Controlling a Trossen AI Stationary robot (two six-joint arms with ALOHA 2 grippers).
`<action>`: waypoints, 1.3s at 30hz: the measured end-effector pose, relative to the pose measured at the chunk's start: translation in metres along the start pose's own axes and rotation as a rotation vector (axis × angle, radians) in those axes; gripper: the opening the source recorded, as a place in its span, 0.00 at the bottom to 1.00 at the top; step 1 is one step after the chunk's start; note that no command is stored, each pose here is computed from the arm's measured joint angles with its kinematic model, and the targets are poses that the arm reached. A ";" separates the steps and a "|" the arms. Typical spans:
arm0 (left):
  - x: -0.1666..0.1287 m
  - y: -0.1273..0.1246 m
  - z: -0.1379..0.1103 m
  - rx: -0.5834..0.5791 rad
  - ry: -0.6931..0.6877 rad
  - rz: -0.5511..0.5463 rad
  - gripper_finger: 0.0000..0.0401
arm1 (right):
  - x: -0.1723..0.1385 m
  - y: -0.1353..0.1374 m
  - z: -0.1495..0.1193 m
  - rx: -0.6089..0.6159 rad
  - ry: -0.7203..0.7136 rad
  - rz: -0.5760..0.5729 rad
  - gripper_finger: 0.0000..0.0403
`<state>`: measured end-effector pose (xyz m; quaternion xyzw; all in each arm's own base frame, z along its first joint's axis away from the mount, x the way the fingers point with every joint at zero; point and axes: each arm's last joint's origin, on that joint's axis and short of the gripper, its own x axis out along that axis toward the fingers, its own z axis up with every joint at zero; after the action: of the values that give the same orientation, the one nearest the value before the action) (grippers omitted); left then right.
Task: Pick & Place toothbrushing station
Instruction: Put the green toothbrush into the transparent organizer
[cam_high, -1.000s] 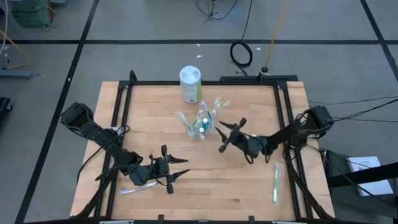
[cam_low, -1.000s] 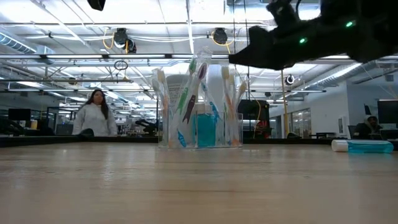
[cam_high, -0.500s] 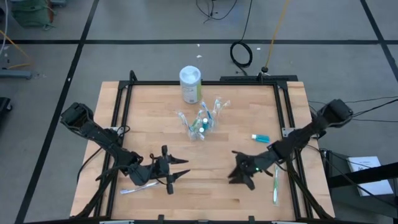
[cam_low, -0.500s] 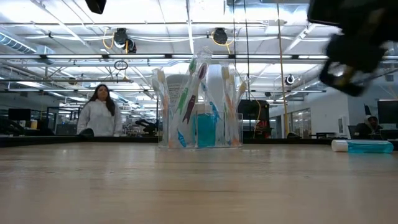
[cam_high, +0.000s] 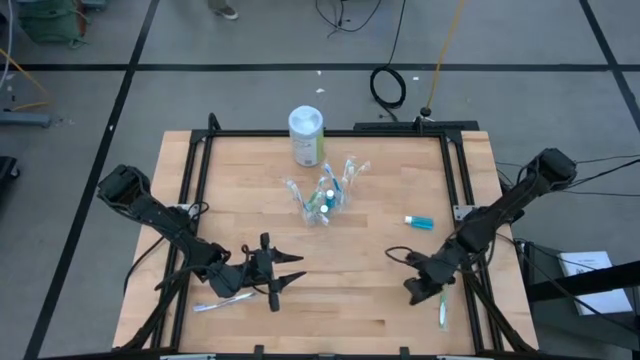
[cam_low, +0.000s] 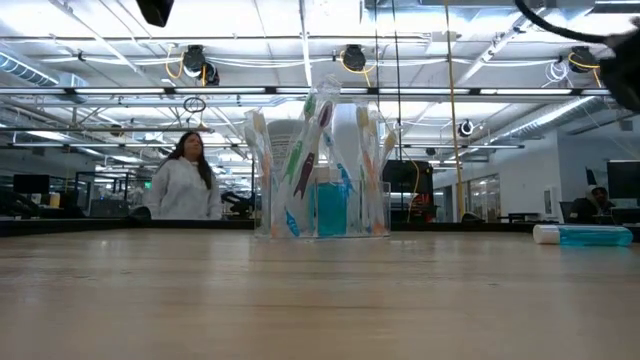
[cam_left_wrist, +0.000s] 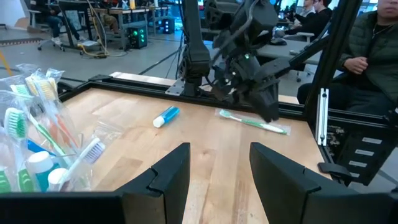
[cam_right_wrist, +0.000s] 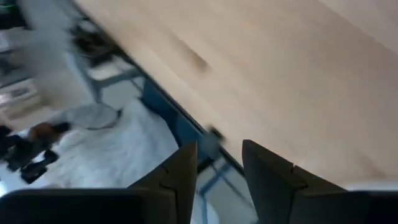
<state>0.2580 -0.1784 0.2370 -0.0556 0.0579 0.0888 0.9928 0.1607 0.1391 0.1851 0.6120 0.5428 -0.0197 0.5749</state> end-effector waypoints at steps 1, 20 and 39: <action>0.000 0.000 0.000 0.002 0.002 0.000 0.43 | -0.002 -0.003 -0.003 0.035 0.025 -0.035 0.29; 0.000 0.001 -0.003 0.013 0.021 0.003 0.43 | -0.026 -0.065 -0.003 0.374 -0.292 -0.578 0.29; 0.000 0.001 -0.003 -0.007 0.020 0.004 0.43 | 0.000 -0.082 0.009 0.026 -0.293 -0.485 0.11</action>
<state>0.2576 -0.1781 0.2344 -0.0599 0.0677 0.0903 0.9918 0.1099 0.1119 0.1264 0.4622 0.5841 -0.2517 0.6179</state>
